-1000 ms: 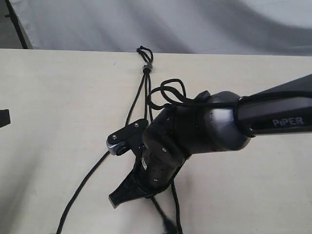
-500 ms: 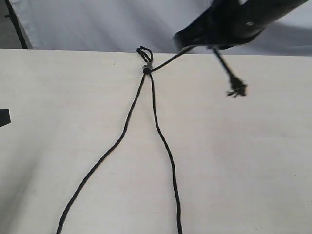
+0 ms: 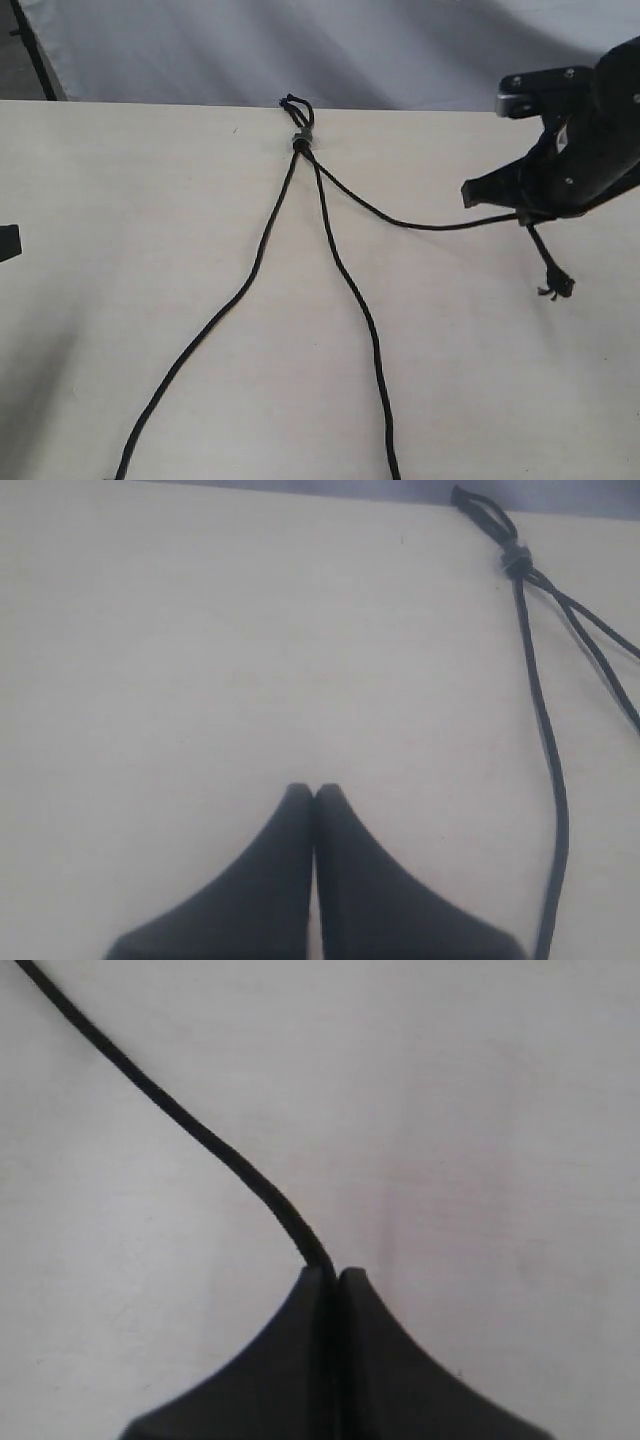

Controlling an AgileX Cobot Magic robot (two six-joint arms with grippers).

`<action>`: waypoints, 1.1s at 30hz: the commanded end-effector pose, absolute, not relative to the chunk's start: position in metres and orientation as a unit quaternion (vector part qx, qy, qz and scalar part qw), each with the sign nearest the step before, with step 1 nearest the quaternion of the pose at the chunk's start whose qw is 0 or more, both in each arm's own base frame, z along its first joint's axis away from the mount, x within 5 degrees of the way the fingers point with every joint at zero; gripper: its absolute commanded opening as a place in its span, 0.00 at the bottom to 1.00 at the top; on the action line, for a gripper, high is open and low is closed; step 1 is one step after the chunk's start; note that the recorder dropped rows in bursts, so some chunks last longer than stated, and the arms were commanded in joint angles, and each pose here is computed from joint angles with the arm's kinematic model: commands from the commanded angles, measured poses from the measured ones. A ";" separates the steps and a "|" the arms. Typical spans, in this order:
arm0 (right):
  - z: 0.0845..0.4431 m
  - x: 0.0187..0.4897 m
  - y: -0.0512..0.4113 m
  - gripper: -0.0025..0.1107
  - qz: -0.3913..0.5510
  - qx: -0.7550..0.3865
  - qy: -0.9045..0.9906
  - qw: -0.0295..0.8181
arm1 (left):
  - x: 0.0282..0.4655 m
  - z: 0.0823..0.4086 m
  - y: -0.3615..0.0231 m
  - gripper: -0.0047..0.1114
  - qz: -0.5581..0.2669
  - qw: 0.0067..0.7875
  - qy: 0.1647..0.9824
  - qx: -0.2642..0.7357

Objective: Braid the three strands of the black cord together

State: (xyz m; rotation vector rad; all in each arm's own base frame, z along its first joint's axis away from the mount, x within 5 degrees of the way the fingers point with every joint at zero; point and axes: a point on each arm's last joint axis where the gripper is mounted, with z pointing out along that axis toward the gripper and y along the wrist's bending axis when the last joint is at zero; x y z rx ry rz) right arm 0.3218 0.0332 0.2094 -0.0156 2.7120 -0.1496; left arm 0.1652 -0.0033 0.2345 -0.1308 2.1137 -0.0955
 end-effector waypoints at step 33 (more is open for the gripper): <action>0.299 0.292 0.020 0.75 -0.097 -0.057 0.924 0.365 | 0.260 0.235 -0.211 0.52 -0.147 0.292 0.921 0.211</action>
